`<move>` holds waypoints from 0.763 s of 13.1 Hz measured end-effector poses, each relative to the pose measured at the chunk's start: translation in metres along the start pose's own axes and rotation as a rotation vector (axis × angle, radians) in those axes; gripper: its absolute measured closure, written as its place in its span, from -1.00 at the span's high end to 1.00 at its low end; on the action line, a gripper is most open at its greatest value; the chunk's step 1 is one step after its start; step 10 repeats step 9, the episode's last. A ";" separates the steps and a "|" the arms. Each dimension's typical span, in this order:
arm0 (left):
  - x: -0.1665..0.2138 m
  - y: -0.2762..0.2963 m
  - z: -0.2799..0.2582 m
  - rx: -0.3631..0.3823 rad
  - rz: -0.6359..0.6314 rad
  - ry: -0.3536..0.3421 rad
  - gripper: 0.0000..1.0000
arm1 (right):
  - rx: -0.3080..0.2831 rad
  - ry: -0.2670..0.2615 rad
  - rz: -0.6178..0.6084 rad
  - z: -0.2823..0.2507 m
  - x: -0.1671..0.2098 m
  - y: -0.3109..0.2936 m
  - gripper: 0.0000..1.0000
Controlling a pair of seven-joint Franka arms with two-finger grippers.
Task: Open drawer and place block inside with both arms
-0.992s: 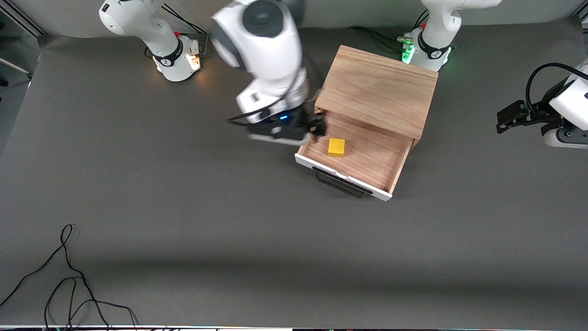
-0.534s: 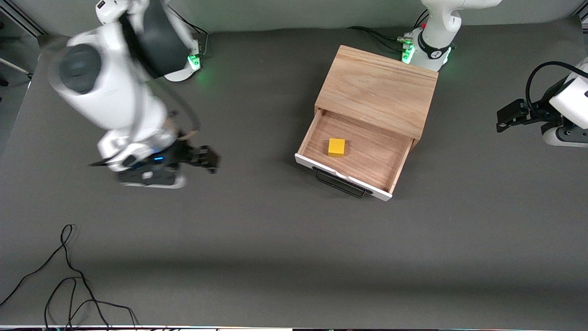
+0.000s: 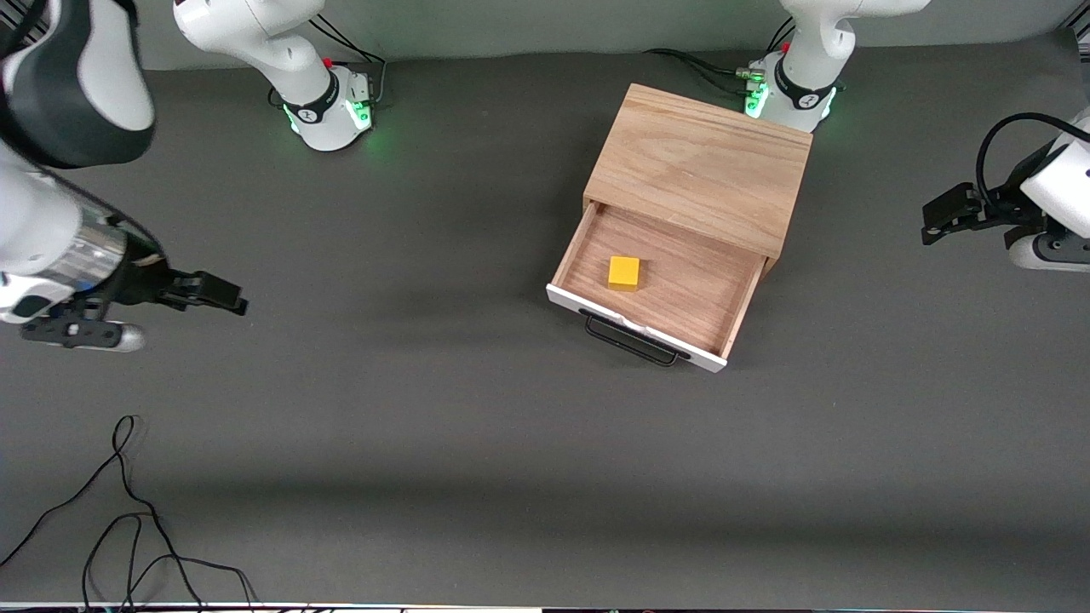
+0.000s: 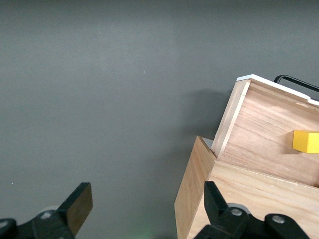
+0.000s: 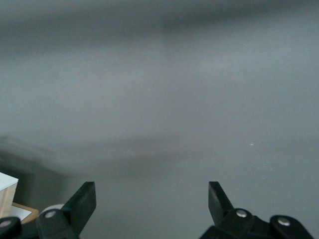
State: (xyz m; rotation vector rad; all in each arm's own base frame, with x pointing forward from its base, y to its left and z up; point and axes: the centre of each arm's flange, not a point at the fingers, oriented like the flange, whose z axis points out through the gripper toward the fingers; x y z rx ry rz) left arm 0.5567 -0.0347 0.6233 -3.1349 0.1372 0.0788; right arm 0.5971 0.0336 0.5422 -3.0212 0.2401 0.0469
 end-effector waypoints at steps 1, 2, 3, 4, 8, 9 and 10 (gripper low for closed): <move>0.000 0.000 0.000 0.000 0.000 0.000 1.00 | -0.013 0.003 0.002 -0.001 0.001 0.010 1.00; 0.000 0.000 0.000 0.000 0.000 0.000 1.00 | -0.034 0.006 -0.005 -0.002 0.001 0.012 1.00; 0.000 0.000 0.000 0.000 0.000 0.000 1.00 | -0.044 0.008 -0.011 -0.003 -0.001 0.011 1.00; 0.000 0.000 0.000 0.000 0.000 0.000 1.00 | -0.049 0.013 -0.014 -0.006 -0.002 0.010 1.00; 0.000 0.000 -0.001 0.000 0.000 0.001 1.00 | -0.050 0.017 -0.010 -0.007 -0.002 0.014 1.00; 0.000 0.000 -0.001 0.000 0.000 0.001 1.00 | -0.050 0.016 -0.006 -0.006 -0.002 0.016 1.00; 0.000 0.000 -0.001 0.000 0.000 0.001 1.00 | -0.050 0.016 -0.006 -0.006 -0.002 0.016 1.00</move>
